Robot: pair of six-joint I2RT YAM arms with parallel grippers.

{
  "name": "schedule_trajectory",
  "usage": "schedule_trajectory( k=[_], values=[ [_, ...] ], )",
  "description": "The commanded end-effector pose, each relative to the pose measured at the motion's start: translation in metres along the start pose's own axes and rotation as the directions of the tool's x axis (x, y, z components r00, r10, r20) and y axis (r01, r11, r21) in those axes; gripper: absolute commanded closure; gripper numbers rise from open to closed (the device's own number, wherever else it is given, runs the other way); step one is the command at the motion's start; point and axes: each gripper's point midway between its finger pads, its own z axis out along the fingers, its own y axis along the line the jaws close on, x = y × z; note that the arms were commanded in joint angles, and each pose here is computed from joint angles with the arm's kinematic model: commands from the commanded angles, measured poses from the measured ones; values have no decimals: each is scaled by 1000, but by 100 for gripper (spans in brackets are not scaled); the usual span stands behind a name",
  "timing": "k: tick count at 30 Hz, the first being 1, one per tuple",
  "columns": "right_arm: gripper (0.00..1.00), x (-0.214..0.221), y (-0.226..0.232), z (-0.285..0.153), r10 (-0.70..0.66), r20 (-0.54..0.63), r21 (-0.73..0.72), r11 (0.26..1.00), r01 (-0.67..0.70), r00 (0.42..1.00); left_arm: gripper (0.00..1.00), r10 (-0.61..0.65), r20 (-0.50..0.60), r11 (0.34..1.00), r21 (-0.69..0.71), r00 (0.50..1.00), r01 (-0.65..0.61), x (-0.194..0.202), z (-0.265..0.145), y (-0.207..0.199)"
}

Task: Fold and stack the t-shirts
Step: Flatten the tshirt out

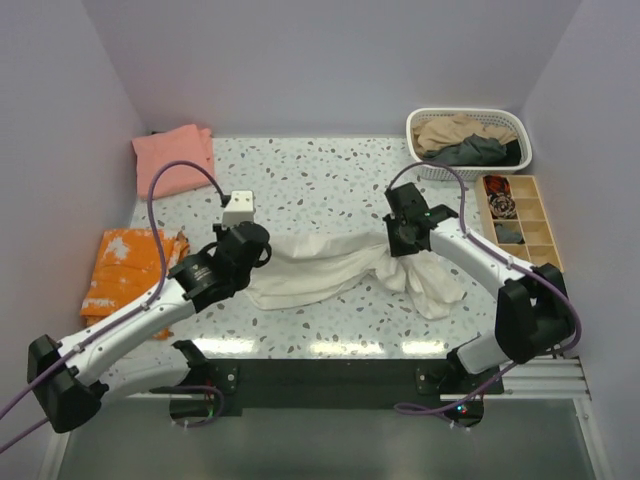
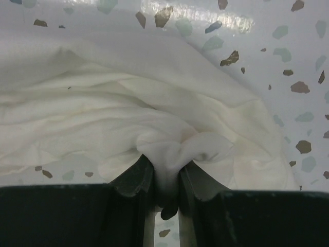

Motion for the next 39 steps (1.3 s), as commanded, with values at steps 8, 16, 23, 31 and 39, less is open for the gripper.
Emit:
schedule_trajectory(
  k=[8, 16, 23, 31, 39],
  values=[
    [47, -94, -21, -7, 15, 300, 173, 982, -70, 954, 0, -67, 57, 990, -120, 996, 73, -17, 86, -1],
    [34, -98, -41, -50, 39, 408, 210, 968, -135, 912, 0, -93, -71, 995, 17, 993, 94, 7, 78, -21],
    [31, -73, -38, -67, 83, 416, 128, 981, -148, 905, 0, -67, -294, 955, 257, 954, 146, 100, 47, -52],
    [29, -46, -42, -61, 122, 372, 126, 975, -181, 920, 9, 54, -386, 953, 294, 921, 68, 155, 26, -73],
    [29, -29, -48, -60, 138, 357, 140, 970, -199, 924, 23, 60, -411, 965, 258, 909, 53, 181, 28, -63]
  ],
)
